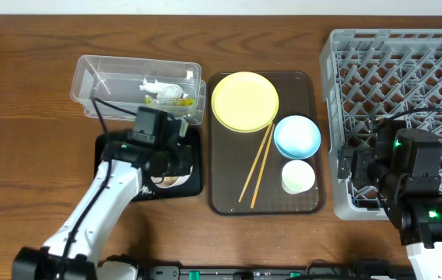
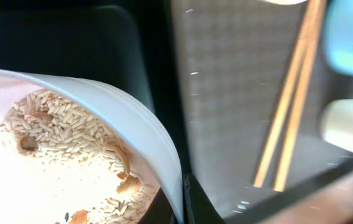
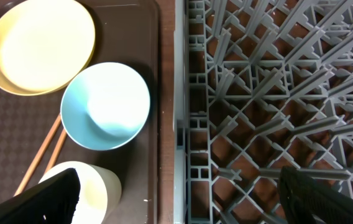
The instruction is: Sort waste into correct bins and load items into the dishwasher rack
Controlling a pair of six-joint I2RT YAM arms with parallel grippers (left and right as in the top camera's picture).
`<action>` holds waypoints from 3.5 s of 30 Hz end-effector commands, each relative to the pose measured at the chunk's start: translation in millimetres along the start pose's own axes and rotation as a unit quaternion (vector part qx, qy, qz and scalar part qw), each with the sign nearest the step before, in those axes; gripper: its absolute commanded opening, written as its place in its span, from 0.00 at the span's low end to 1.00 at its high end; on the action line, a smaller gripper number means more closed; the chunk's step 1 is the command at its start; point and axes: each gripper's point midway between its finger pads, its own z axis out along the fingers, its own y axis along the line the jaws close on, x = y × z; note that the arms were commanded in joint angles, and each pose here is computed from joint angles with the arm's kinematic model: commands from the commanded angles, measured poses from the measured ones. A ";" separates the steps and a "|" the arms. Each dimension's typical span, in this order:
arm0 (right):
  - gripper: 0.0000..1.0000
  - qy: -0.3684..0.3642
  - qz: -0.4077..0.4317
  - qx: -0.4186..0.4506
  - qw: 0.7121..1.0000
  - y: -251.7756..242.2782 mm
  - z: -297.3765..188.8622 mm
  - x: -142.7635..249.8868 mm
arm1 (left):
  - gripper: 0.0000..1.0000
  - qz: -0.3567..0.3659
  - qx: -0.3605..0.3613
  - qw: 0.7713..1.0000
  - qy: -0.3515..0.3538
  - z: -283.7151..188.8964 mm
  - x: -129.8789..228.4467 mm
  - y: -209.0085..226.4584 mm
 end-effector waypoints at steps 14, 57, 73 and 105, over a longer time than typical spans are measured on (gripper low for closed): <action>0.99 -0.012 0.001 0.001 1.000 -1.3 -5.3 -7.9 | 0.06 -0.104 0.317 0.942 -0.036 -60.2 -29.0 -14.9; 0.99 -0.010 0.001 0.001 1.000 -1.4 -5.3 -7.0 | 0.06 -0.497 0.470 0.724 0.085 -56.4 -59.3 54.6; 0.99 -0.010 0.001 0.001 1.000 -1.4 -5.2 -6.9 | 0.06 -0.392 0.480 0.785 0.017 -84.0 -83.1 42.5; 0.99 -0.010 0.001 0.001 1.000 -1.5 -5.2 -6.9 | 0.06 -0.027 0.227 0.965 -0.131 -37.3 -93.4 -117.7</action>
